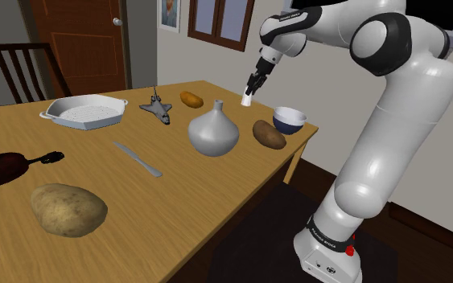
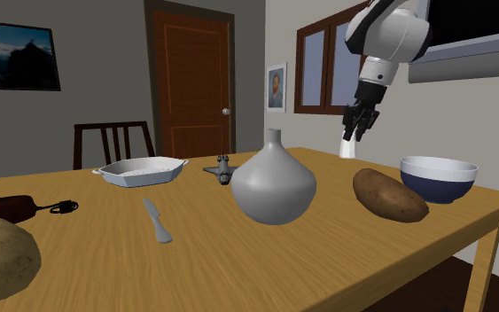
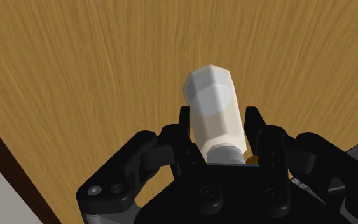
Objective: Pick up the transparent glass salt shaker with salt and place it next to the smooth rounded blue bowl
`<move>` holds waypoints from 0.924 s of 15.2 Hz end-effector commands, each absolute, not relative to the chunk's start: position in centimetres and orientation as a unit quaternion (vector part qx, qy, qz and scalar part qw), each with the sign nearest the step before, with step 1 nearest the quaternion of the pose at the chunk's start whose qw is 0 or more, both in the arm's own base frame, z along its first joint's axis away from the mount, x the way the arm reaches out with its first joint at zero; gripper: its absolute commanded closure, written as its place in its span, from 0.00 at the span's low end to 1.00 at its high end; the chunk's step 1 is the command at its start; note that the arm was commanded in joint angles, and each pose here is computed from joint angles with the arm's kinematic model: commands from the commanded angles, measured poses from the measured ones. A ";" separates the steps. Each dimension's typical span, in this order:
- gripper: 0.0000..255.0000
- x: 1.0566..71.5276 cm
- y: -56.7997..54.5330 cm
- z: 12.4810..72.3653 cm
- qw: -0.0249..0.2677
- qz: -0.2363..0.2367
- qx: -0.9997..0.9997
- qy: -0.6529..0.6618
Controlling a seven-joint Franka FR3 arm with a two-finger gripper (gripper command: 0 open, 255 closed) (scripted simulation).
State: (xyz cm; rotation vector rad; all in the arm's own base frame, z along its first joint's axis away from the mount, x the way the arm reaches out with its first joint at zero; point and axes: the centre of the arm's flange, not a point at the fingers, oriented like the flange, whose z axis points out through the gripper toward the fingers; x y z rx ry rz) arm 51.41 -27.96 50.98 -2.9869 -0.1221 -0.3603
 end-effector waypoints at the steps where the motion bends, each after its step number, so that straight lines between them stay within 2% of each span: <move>1: 1.00 51.4 -27.9 49.8 0.065 -0.120 -0.990 -0.040; 14: 1.00 51.4 -27.9 44.4 0.065 -0.120 -0.990 -0.040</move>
